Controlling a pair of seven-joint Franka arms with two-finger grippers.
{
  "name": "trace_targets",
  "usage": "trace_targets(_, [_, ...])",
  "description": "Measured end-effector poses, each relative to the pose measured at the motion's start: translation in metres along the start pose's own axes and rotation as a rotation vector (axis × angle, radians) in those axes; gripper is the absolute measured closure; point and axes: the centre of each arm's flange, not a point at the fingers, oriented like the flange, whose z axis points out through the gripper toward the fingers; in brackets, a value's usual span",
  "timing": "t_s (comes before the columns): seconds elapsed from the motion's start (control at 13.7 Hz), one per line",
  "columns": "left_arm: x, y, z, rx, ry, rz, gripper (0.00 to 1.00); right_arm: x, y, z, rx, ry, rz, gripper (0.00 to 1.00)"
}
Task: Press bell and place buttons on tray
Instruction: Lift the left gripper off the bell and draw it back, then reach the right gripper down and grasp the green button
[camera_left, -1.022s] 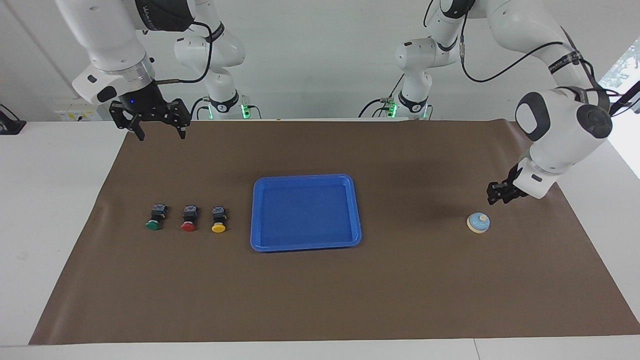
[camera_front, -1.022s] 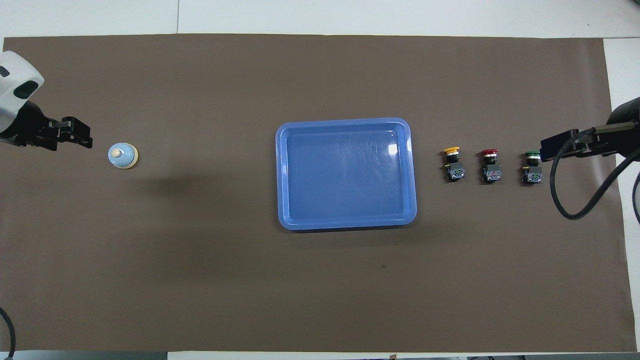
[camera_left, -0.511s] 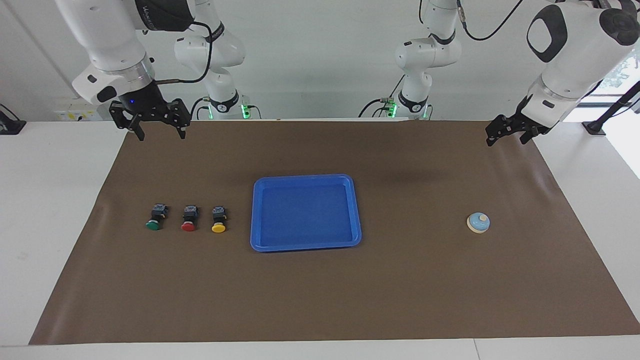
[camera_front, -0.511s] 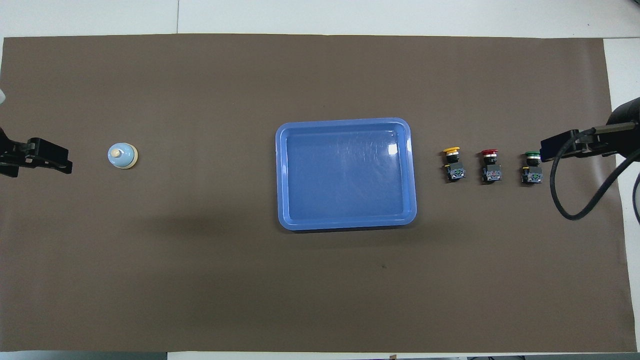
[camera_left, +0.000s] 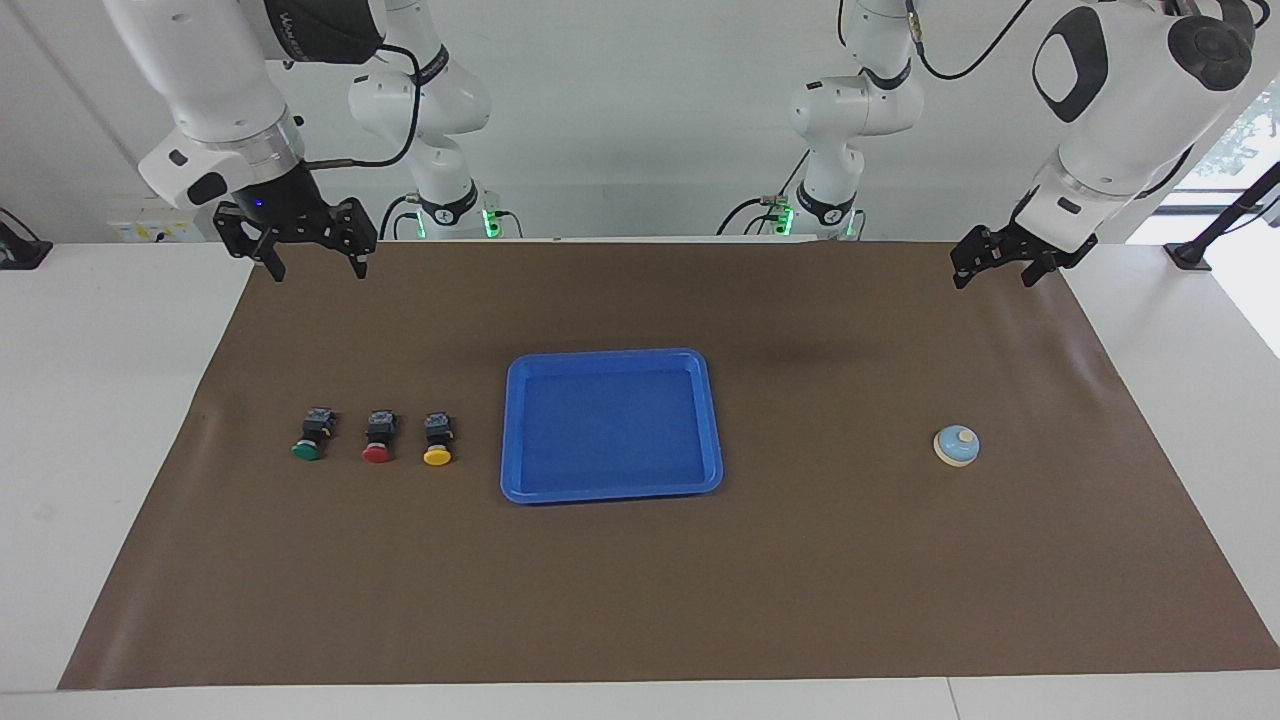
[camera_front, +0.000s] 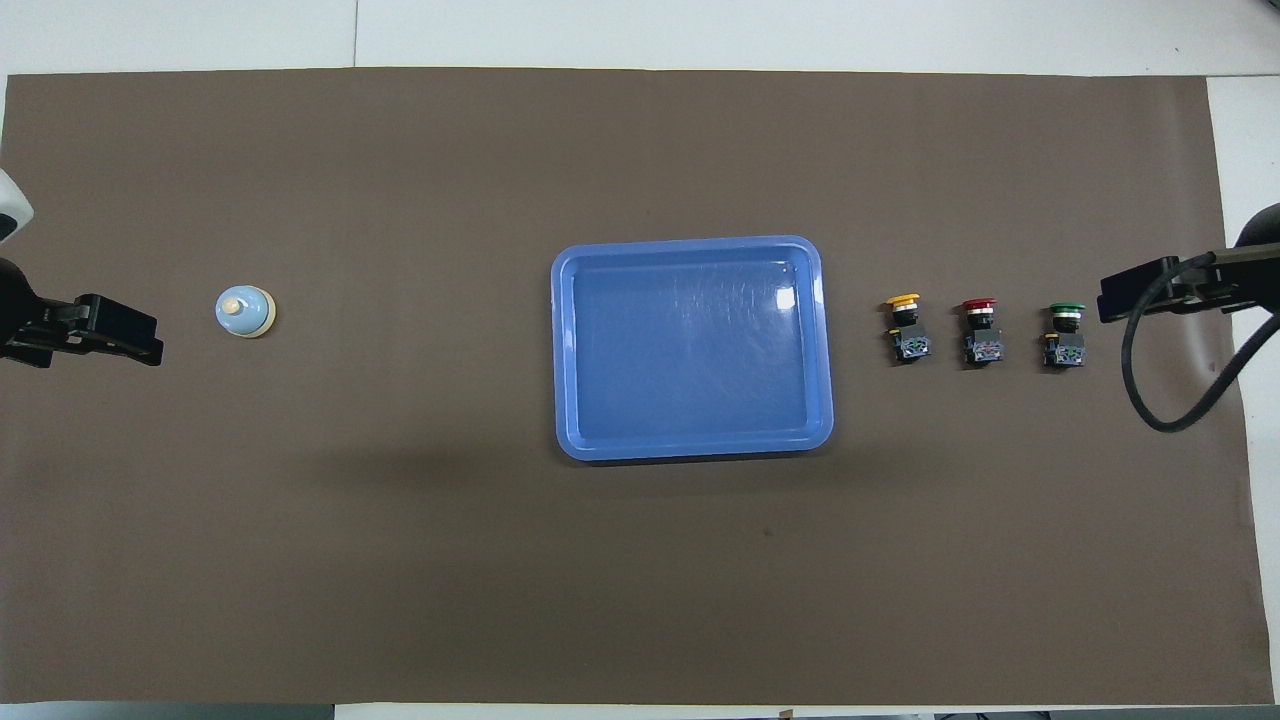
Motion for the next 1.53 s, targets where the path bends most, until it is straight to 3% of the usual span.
trace_targets(0.36, [-0.001, -0.001, -0.005, 0.000, 0.005, -0.003, 0.00, 0.010, 0.048, 0.037, 0.016, 0.036, 0.040, 0.00])
trace_targets(0.8, [-0.001, -0.002, -0.005, 0.000, 0.005, -0.003, 0.00, 0.057, 0.111, 0.172, 0.018, 0.063, 0.016, 0.00])
trace_targets(1.09, [-0.001, -0.002, -0.005, 0.000, 0.005, -0.004, 0.00, 0.041, 0.111, 0.246, 0.025, 0.038, 0.009, 0.00])
trace_targets(1.53, [-0.001, -0.002, -0.005, 0.000, 0.005, -0.004, 0.00, 0.017, 0.117, 0.276, 0.041, -0.025, 0.029, 0.00])
